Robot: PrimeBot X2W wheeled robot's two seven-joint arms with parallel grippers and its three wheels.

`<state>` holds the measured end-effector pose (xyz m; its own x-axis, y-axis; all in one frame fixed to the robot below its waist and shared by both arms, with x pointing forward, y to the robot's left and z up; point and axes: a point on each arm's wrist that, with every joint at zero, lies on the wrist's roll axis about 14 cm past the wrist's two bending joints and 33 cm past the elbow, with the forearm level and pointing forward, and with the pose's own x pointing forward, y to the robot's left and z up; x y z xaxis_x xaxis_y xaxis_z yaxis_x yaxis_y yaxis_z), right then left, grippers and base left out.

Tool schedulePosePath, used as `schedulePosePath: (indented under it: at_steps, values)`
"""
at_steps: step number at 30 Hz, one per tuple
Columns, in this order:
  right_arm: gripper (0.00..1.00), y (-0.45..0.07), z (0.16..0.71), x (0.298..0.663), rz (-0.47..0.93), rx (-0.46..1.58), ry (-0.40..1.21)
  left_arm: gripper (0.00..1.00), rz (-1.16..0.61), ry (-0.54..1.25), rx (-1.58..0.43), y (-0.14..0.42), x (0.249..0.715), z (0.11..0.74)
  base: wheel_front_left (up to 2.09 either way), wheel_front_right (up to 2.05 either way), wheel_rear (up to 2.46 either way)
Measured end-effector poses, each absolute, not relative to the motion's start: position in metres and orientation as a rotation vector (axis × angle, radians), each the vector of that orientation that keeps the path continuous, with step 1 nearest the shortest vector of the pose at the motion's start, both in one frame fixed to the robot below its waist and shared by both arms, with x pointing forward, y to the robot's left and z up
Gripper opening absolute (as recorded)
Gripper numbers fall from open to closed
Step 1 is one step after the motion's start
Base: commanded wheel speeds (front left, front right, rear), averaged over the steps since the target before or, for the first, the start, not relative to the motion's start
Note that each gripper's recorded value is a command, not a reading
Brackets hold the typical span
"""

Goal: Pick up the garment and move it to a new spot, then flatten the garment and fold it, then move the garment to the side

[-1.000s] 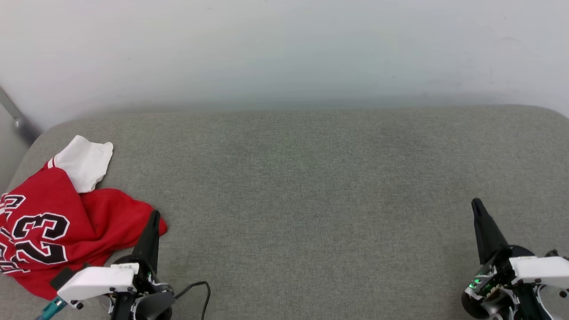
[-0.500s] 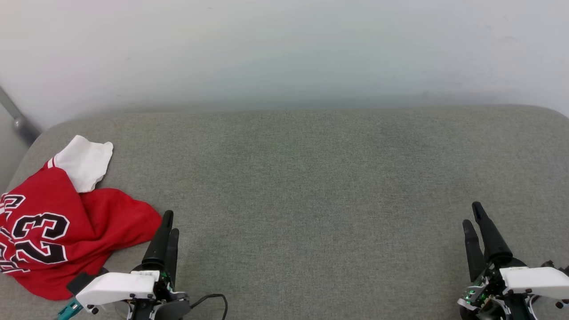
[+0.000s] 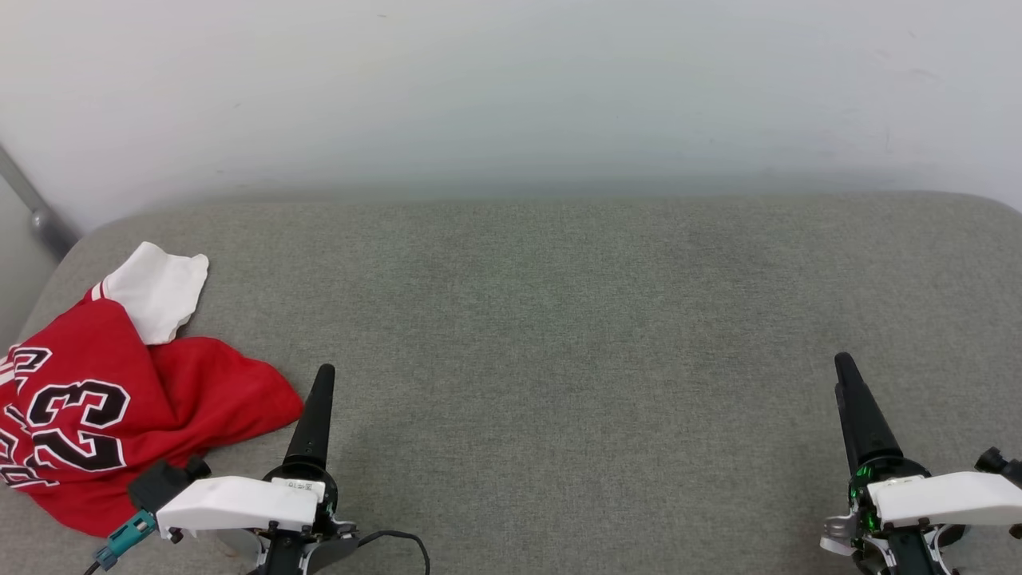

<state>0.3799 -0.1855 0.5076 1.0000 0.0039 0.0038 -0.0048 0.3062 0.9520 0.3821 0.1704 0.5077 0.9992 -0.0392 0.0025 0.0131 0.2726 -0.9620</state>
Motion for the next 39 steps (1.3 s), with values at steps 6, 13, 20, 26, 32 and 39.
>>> schedulePosePath:
  at_steps: [6,13,20,26,32,39]
  values:
    - [1.0,-0.183,0.509,0.378,0.015,1.127,-0.006,1.0,-0.047,-0.005,-1.212,0.17,0.382,0.515,0.0,0.0,0.0]
    - [1.0,-0.181,0.511,0.377,0.028,0.973,-0.011,1.0,-0.067,-0.033,-1.13,0.167,0.381,0.524,0.0,0.0,0.0]
    - [1.0,-0.178,0.514,0.376,0.046,0.826,-0.014,1.0,-0.085,-0.039,-0.966,0.161,0.379,0.525,0.0,0.0,0.0]
    - [1.0,-0.176,0.518,0.375,0.064,0.702,-0.012,1.0,-0.096,-0.046,-0.804,0.16,0.378,0.526,0.0,0.0,0.0]
    - [1.0,-0.175,0.518,0.374,0.073,0.582,-0.001,1.0,-0.106,-0.05,-0.638,0.158,0.376,0.526,0.0,0.0,0.0]
    - [1.0,-0.174,0.523,0.374,0.083,0.478,-0.004,1.0,-0.108,-0.061,-0.522,0.158,0.376,0.527,0.0,0.0,0.0]
